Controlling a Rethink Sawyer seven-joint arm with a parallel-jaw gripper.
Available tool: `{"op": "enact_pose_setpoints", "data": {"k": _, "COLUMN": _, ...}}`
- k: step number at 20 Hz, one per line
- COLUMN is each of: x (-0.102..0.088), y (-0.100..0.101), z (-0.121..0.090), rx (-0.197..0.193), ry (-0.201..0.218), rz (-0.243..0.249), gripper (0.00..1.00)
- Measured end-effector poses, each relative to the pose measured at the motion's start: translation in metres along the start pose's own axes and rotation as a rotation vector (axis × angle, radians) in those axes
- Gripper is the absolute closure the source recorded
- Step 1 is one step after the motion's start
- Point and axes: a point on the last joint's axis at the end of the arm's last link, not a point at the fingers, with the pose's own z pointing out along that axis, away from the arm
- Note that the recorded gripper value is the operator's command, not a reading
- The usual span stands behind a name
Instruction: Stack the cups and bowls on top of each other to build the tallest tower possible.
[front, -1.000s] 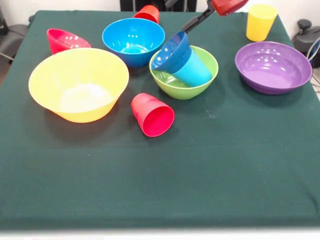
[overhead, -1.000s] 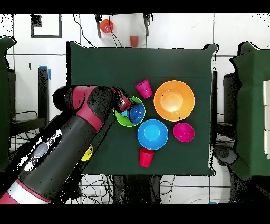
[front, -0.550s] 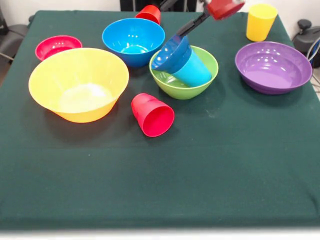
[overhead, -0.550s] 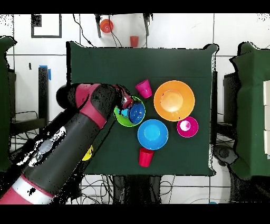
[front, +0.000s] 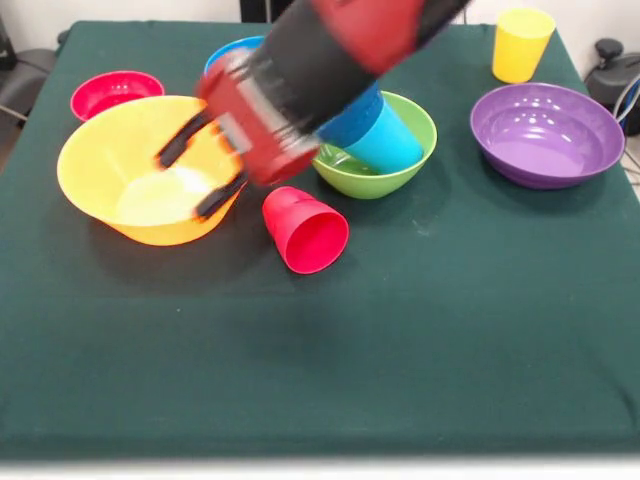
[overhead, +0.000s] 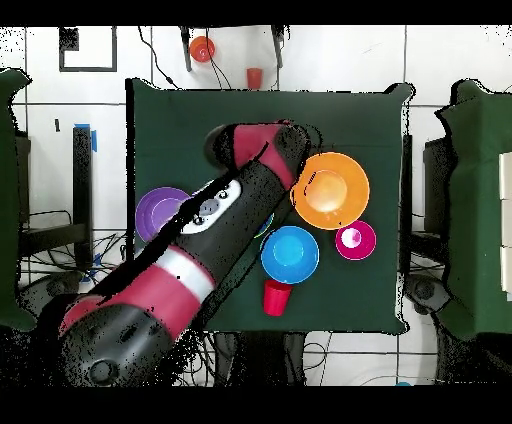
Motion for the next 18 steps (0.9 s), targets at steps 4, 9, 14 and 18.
{"op": "enact_pose_setpoints", "data": {"k": 4, "x": -0.012, "y": -0.014, "z": 0.051, "rx": -0.023, "ry": 0.068, "rz": 0.067, "gripper": 0.00}}
{"op": "enact_pose_setpoints", "data": {"k": 9, "x": -0.011, "y": -0.013, "z": 0.066, "rx": -0.079, "ry": 0.142, "rz": 0.138, "gripper": 0.00}}
{"op": "enact_pose_setpoints", "data": {"k": 14, "x": -0.011, "y": -0.001, "z": 0.052, "rx": -0.138, "ry": 0.171, "rz": 0.163, "gripper": 0.00}}
{"op": "enact_pose_setpoints", "data": {"k": 18, "x": -0.014, "y": 0.014, "z": 0.034, "rx": -0.188, "ry": 0.139, "rz": 0.149, "gripper": 0.00}}
